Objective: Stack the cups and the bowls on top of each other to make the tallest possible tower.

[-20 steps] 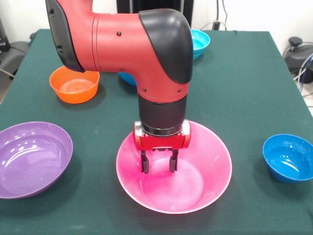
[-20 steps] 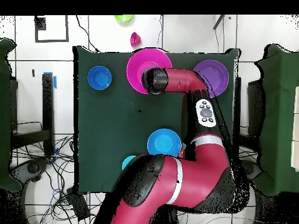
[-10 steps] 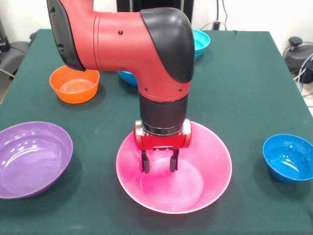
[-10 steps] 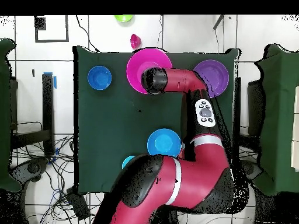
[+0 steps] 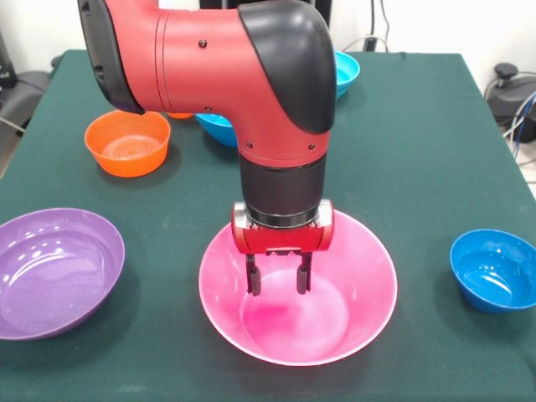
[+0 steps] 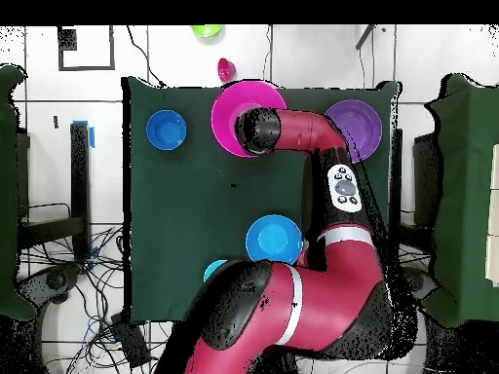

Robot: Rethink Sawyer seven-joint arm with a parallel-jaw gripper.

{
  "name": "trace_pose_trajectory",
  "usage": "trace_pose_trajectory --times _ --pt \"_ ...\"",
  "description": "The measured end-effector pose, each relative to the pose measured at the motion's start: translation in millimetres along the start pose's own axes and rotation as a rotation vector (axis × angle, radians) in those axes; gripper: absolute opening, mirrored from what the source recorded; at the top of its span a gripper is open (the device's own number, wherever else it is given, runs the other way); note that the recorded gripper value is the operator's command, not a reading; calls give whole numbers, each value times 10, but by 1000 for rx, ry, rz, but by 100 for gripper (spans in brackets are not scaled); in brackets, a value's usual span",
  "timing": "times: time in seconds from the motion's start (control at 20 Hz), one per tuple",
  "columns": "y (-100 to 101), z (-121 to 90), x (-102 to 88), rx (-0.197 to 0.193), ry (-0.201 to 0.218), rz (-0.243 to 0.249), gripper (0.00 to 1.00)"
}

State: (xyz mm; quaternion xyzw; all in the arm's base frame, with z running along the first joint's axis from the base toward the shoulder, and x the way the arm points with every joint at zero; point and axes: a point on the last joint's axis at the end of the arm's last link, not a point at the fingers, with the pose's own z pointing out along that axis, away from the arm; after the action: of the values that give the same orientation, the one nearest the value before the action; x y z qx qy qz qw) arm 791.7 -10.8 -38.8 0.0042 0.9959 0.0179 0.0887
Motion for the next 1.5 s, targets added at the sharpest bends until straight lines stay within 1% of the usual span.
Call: trace_pose_trajectory --times 0.25,0.45,0.5,0.6,0.75,0.8,1.0,1.2,1.5 --pt "8 -14 -13 -3 -1 5 100" --pt "66 -34 -14 8 -1 -10 100" --pt "130 -36 -11 12 0 -21 100" --pt "184 -31 -15 12 -1 -29 100" --pt "336 -3 -58 12 -2 -47 100" --pt "418 19 -111 13 2 -55 100" --pt "558 63 -197 13 24 -65 100" --pt "628 56 -162 10 30 -75 100" --pt "640 9 13 4 12 -85 100"
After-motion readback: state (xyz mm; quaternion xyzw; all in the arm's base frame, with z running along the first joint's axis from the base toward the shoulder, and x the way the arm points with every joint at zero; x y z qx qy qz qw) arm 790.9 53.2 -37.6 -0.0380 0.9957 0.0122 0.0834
